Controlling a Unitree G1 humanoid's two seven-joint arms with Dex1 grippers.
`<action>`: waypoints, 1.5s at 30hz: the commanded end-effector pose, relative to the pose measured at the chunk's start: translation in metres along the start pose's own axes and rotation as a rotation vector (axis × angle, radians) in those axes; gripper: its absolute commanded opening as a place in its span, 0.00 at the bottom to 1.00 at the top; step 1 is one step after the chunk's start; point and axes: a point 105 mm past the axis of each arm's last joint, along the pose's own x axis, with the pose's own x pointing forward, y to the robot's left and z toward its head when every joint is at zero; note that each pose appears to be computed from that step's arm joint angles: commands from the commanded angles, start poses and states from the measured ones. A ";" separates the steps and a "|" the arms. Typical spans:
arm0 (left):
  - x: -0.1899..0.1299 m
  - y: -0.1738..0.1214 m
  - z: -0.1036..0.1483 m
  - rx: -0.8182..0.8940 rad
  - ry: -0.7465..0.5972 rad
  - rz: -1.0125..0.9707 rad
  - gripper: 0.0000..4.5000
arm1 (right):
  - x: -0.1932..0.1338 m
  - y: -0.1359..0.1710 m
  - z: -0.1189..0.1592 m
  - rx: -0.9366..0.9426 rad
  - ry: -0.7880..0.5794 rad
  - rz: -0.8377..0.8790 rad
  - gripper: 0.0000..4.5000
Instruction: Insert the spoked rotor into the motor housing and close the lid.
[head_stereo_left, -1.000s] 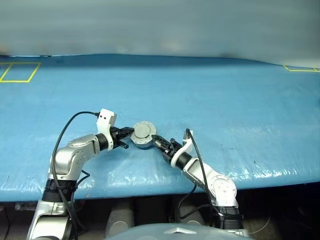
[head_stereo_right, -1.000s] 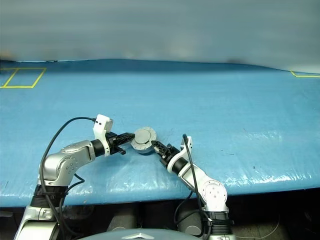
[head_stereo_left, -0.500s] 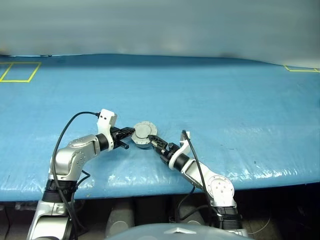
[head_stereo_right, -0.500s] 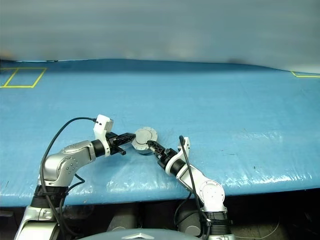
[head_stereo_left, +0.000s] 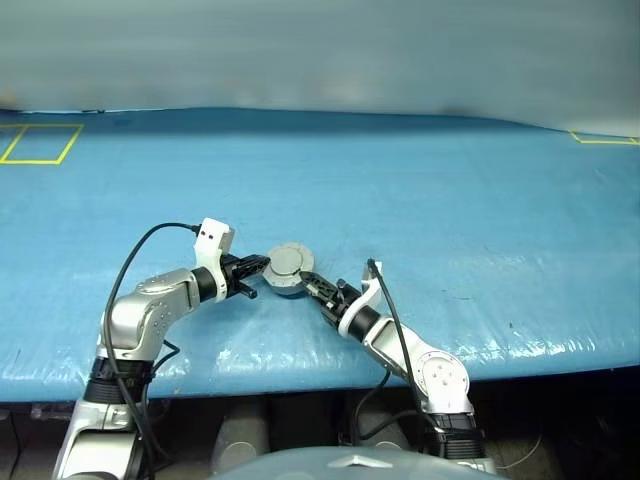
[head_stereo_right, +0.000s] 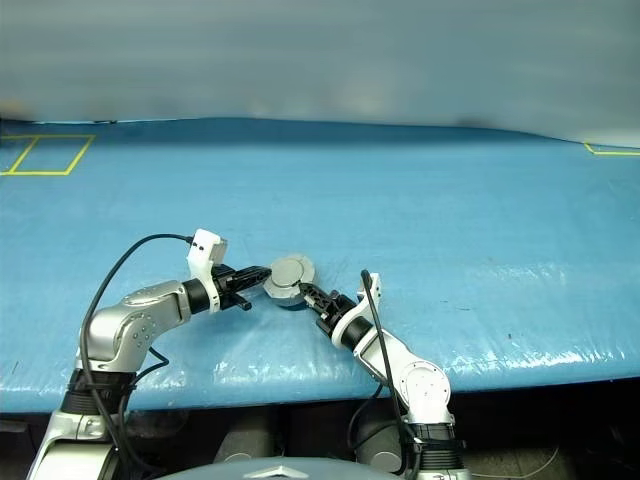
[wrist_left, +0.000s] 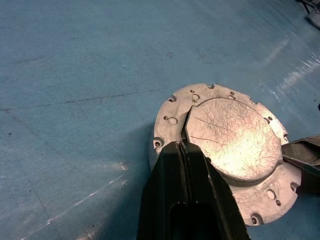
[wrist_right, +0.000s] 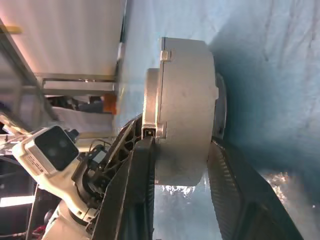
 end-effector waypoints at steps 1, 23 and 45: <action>0.003 -0.001 -0.019 -0.028 0.071 -0.001 0.00 | 0.009 0.014 -0.014 0.075 0.010 0.059 0.26; -0.030 -0.001 0.024 -0.581 -0.338 -0.017 1.00 | -0.001 0.041 0.017 0.146 -0.147 0.181 0.26; -0.030 -0.069 0.016 -1.136 -0.540 -0.382 1.00 | -0.003 0.109 0.002 0.014 -0.040 0.395 0.26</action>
